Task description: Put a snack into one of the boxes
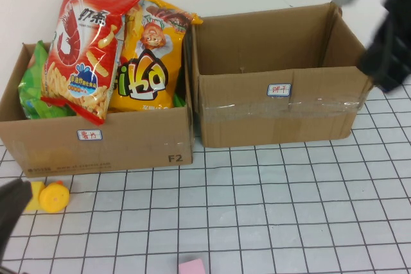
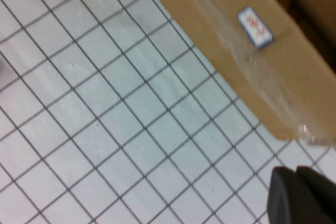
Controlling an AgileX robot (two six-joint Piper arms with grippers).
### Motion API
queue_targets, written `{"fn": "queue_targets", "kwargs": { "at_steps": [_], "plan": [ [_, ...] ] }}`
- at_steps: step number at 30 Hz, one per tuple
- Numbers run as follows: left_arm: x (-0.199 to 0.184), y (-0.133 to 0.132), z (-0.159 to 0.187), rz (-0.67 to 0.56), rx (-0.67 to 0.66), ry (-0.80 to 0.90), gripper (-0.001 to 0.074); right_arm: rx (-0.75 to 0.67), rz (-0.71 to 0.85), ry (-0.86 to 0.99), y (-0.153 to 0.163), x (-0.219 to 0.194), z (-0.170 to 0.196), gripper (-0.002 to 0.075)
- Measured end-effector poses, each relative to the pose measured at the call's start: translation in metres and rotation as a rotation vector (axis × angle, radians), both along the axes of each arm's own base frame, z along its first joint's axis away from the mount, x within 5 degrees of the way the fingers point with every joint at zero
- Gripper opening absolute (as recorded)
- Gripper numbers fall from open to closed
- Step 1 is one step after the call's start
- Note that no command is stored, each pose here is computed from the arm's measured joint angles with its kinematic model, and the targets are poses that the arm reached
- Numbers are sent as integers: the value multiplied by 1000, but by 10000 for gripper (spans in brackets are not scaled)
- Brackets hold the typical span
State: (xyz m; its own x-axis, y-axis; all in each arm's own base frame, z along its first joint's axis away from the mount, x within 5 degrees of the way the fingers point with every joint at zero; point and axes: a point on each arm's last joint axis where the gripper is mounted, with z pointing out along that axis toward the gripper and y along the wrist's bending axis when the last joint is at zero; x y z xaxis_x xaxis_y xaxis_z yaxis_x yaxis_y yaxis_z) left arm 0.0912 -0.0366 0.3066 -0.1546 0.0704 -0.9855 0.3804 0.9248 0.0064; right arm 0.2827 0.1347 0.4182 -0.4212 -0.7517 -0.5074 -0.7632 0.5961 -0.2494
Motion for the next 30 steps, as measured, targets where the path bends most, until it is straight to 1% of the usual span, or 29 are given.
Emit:
{"fn": "queue_targets", "kwargs": {
  "at_steps": [4,10,15,19,22,26,30],
  "plan": [
    [-2,-1,-8,-15,-14,-28,-1,21,-23,-30,-13,-27,-13,0],
    [-5,0,-6,-14,-29,-63,-1,56,-39,-86,-32,-68,-39,0],
    [-3,1,-15,2,5,-81,-1,78,-32,-155,-48,-102,-60,0],
    [-3,1,-26,2,27,-57,-1,106,-29,-232,-62,-132,-82,0],
    [-4,0,-33,-14,47,-4,-1,122,-30,-267,-72,-154,-99,0],
    [-5,-1,-38,-32,69,47,-1,152,-39,-302,-85,-181,-122,0],
    [-6,-1,-40,-36,74,60,-1,192,-58,-304,-92,-199,-145,0]
  ]
}}
